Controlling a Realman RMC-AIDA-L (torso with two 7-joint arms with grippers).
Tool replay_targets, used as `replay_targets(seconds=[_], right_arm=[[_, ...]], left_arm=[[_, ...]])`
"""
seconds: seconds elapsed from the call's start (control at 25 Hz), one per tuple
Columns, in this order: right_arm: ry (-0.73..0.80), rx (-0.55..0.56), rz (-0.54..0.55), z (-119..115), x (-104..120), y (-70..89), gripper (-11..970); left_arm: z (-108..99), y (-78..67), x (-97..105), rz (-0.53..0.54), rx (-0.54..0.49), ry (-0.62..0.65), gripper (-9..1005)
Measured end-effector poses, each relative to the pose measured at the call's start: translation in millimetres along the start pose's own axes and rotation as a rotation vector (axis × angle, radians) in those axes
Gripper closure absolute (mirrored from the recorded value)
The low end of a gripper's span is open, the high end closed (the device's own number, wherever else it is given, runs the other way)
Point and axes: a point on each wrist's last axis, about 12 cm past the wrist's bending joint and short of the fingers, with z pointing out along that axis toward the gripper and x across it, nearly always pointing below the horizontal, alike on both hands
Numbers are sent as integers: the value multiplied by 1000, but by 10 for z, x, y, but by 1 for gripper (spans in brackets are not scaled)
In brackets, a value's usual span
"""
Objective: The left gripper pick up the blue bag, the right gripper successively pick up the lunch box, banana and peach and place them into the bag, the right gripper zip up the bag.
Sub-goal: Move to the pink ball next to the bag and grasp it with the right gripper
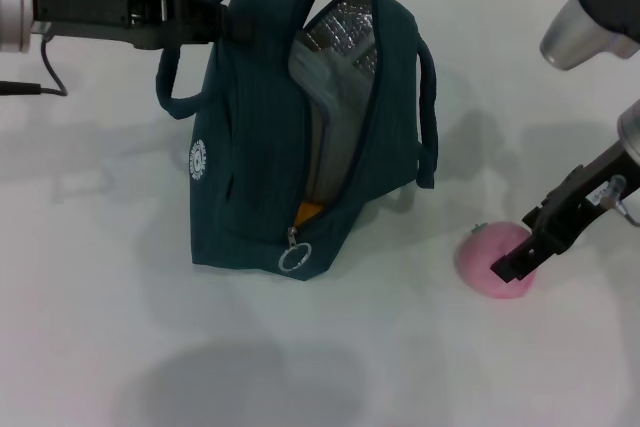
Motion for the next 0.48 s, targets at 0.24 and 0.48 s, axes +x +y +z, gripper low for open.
replay_targets(seconds=[0.24, 0.48], right_arm=[[4, -1, -6, 95, 7, -12, 89], [-5, 14, -23, 90, -15, -5, 98]], left_arm=[[3, -5, -8, 4, 1, 0, 961], [2, -5, -9, 4, 1, 0, 962]])
